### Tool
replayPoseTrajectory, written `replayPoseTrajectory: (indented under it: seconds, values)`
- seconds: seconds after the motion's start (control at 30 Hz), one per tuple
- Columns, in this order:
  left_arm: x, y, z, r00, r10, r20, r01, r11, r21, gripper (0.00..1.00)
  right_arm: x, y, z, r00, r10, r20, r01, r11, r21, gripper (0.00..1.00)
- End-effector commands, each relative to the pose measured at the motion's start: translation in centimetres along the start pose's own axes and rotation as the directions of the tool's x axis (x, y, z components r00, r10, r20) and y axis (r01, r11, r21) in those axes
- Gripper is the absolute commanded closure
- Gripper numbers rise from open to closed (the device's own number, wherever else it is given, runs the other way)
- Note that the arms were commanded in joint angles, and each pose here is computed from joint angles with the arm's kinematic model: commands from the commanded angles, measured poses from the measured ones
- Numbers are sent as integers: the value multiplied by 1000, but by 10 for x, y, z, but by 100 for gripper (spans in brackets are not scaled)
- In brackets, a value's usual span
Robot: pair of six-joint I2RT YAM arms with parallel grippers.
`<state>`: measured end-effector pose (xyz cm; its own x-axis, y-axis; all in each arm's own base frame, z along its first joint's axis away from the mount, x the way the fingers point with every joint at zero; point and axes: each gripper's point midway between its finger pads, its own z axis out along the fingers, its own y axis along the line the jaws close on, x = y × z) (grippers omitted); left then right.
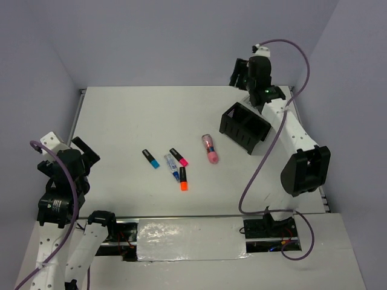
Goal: Sort the stationery into containers
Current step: Place the stationery in the storage box.
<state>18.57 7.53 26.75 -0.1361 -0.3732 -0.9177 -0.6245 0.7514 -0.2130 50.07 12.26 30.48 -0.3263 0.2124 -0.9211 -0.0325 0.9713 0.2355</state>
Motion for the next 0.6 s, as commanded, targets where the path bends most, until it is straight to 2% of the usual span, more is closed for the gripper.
replayPoseTrajectory:
  seconds: [0.0,0.07,0.23,0.57]
  values:
    - [-6,-11,3,1000,10,11,-10,999,42,1,-53,-62,4,993,12,118,-44,960,276,100]
    - [-5,-13,4,1000,12,7,-13,999,47,1,-58,-90,20,996,14,92,-45,939,341,100]
    - [-4,-16,5,1000,19,1,-19,998,57,1,-40,-120,44,1000,21,15,-25,923,384,100]
    - [-3,-21,5,1000,25,-3,-25,996,82,1,-10,-130,52,1000,21,-19,-13,939,342,100]
